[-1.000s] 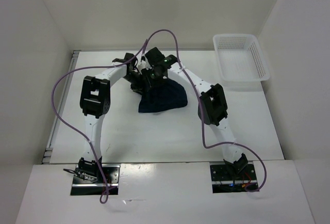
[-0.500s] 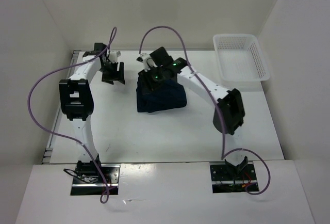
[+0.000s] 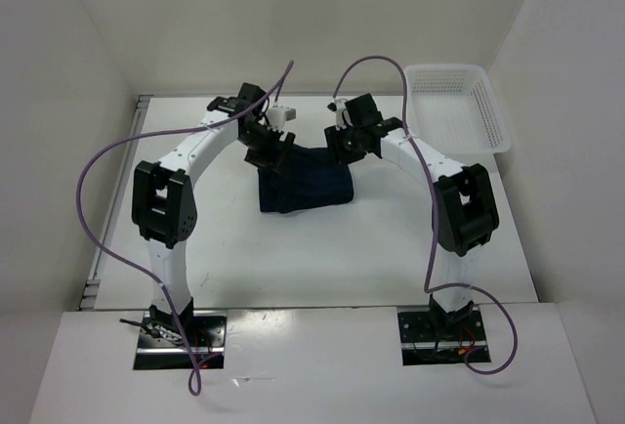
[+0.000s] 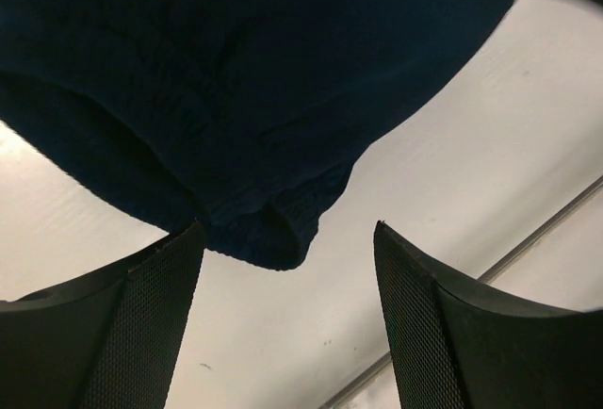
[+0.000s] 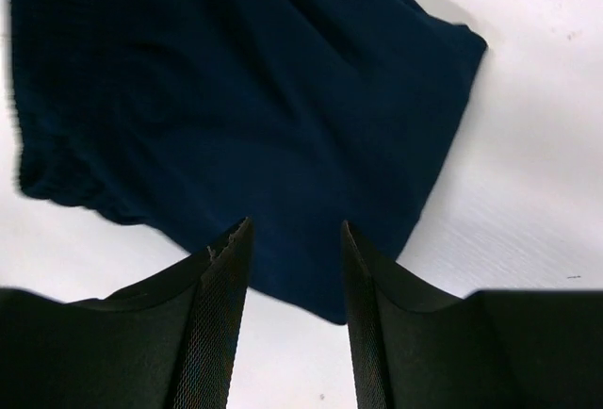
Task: Fold and stack the shorts
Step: Fold the shorts
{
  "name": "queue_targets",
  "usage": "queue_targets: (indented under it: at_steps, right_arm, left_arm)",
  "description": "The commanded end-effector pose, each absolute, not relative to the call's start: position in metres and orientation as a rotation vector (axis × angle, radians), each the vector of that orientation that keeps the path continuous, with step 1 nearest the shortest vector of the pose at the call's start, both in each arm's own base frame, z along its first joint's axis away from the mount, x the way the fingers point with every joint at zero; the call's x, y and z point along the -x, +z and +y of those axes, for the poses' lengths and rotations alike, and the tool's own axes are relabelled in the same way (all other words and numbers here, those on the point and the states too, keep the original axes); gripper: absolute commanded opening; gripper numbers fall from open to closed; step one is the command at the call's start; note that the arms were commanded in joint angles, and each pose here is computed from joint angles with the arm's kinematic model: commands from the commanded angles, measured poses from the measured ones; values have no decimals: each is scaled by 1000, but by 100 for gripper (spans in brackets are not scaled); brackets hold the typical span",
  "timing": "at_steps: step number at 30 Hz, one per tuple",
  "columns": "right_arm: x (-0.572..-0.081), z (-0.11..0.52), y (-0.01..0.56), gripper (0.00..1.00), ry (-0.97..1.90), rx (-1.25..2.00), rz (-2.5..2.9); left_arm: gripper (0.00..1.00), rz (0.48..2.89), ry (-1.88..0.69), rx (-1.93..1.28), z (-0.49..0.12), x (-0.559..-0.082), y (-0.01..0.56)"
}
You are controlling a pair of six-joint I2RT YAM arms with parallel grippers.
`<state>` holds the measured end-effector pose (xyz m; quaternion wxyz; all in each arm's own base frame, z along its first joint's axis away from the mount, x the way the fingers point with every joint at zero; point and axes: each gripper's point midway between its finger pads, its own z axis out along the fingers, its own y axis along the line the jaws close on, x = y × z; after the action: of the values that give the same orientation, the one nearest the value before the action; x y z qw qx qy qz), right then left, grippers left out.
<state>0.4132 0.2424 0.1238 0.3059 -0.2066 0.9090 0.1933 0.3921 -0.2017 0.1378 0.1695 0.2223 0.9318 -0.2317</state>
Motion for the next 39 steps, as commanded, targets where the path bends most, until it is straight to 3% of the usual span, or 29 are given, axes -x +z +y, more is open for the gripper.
queue_targets:
  at_steps: [1, 8, 13, 20, 21, 24, 26, 30, 36, 39]
  right_arm:
    - [-437, 237, 125, 48, 473, 516, 2341]
    - [-429, 239, 116, 48, 504, 543, 2358]
    - [-424, 235, 102, 48, 487, 539, 2382]
    - [-429, 231, 105, 48, 480, 538, 2371]
    - [-429, 231, 105, 48, 480, 538, 2371]
    - [-425, 230, 98, 48, 478, 539, 2383]
    - [-423, 229, 94, 48, 477, 540, 2394]
    - [-421, 220, 82, 46, 422, 534, 2412]
    - [-414, 214, 62, 45, 394, 559, 2448]
    - [-410, 213, 53, 44, 390, 561, 2471]
  left_arm:
    - [79, 2749, -624, -621, -190, -384, 110]
    - [79, 2753, -558, -633, -190, -389, 106]
    - [81, 2819, -730, -632, -202, -374, 80]
    - [70, 2849, -760, -629, -208, -384, 65]
    - [67, 2849, -760, -629, -208, -384, 65]
    - [45, 2846, -760, -629, -209, -387, 67]
    - [23, 2843, -775, -630, -210, -386, 68]
    - [3, 2826, -753, -632, -209, -390, 73]
    - [0, 2758, -761, -627, -208, -395, 115]
    - [5, 2719, -802, -605, -204, -398, 143]
